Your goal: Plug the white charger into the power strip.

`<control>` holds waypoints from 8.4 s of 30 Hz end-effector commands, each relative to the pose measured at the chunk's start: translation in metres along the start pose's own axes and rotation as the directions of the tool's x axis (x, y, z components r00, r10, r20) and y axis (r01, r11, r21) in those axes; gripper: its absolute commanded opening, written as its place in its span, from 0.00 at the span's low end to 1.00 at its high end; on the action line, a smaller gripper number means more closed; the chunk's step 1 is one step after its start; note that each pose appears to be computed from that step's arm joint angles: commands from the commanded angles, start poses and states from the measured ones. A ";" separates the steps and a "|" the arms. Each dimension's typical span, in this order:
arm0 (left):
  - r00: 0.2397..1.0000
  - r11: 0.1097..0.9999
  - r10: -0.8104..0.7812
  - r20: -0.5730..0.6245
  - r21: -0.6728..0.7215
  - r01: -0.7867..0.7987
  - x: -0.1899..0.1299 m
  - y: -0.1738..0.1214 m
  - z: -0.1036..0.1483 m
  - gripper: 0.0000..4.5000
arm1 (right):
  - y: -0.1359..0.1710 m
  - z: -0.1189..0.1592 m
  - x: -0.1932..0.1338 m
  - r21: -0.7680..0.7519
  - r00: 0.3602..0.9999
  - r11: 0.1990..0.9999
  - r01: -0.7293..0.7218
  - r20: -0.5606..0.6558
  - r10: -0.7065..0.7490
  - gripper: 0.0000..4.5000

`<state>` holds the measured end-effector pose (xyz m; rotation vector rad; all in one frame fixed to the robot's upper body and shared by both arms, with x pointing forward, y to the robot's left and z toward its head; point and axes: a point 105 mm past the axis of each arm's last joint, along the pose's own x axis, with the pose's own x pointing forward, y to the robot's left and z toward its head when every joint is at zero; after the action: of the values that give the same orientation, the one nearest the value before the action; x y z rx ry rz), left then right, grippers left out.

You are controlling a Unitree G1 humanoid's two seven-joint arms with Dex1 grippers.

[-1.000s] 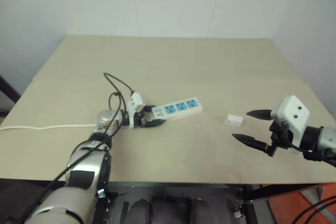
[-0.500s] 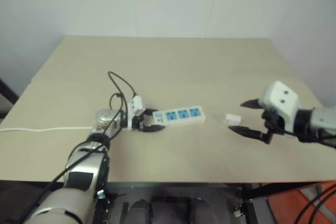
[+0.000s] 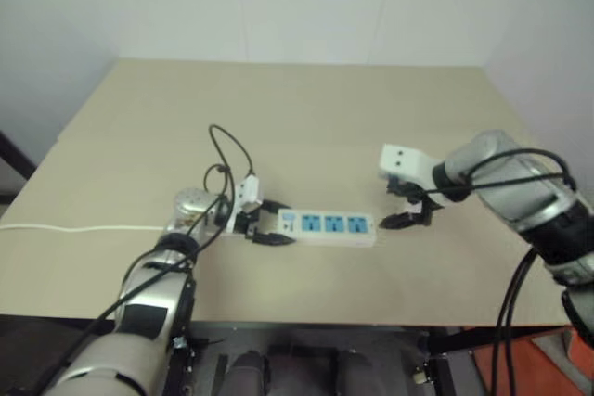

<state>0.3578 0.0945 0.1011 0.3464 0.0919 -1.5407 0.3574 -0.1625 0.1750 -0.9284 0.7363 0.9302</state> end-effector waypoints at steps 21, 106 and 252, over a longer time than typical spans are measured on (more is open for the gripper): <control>0.999 0.999 0.023 -0.023 0.042 -0.022 -0.003 -0.001 -0.004 0.73 | -0.032 -0.020 0.015 0.004 0.976 1.000 0.005 -0.217 -0.004 1.00; 0.997 1.000 -0.014 -0.072 0.005 0.014 -0.002 -0.002 -0.003 0.73 | 0.038 0.079 0.044 -0.048 0.333 0.971 -0.236 0.934 0.127 0.25; 0.987 0.990 0.141 -0.072 0.041 -0.139 -0.112 -0.029 0.018 1.00 | 0.038 -0.033 -0.039 -0.017 0.767 0.999 -0.034 0.641 0.037 1.00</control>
<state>0.3214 0.1964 0.1355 0.4125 0.1288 -1.4074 0.3057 -0.1919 0.1665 -0.4992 0.1836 1.2090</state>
